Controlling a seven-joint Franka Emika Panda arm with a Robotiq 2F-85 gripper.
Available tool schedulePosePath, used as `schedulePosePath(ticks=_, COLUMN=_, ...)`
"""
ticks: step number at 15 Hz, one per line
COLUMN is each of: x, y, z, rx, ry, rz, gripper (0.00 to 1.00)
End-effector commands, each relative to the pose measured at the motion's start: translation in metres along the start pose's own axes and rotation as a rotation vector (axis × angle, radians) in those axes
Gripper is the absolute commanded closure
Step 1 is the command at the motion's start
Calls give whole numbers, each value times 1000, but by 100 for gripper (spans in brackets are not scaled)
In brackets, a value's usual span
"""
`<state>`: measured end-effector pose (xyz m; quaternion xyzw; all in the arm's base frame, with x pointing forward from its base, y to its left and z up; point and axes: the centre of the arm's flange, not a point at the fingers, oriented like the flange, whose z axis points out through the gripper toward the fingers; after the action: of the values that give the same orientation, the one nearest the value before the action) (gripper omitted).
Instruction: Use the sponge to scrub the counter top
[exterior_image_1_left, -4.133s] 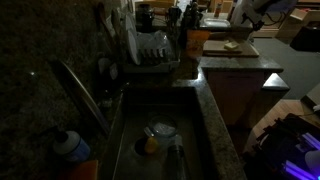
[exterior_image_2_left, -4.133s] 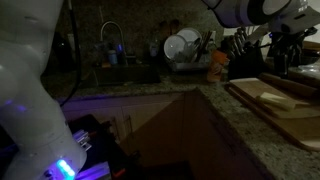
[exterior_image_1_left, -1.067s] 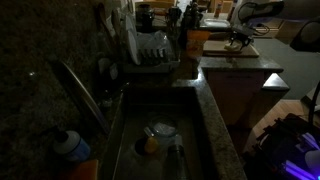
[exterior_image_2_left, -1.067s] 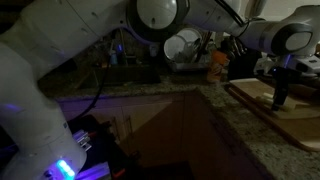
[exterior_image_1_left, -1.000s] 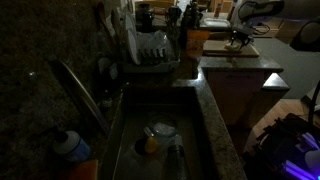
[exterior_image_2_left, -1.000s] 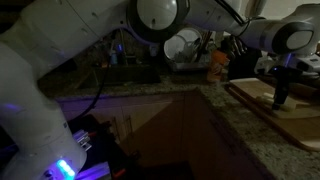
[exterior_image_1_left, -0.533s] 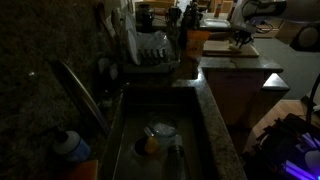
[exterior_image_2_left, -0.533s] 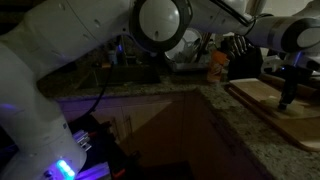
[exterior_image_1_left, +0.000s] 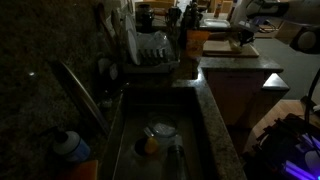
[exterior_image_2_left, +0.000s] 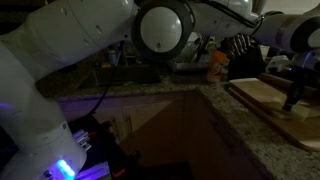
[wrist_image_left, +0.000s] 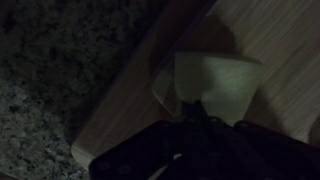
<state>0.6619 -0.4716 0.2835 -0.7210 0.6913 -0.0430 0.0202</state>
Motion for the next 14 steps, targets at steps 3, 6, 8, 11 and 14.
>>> schedulePosePath(ticks=3, x=-46, y=-22, z=-51, rx=0, ry=63, rz=-95, gripper=99)
schedulePosePath(ticks=6, x=-77, y=-25, z=-79, rx=-52, ry=93, rz=-162, gripper=99)
schedulePosePath(ticks=8, x=-101, y=-17, z=-92, rx=-142, ry=102, rz=-211, gripper=99)
schedulePosePath(ticks=11, x=-138, y=10, z=-94, rx=-280, ry=97, rz=-296, gripper=99)
schedulePosePath(ticks=14, x=-156, y=16, z=-90, rx=-386, ry=118, rz=-411, gripper=99)
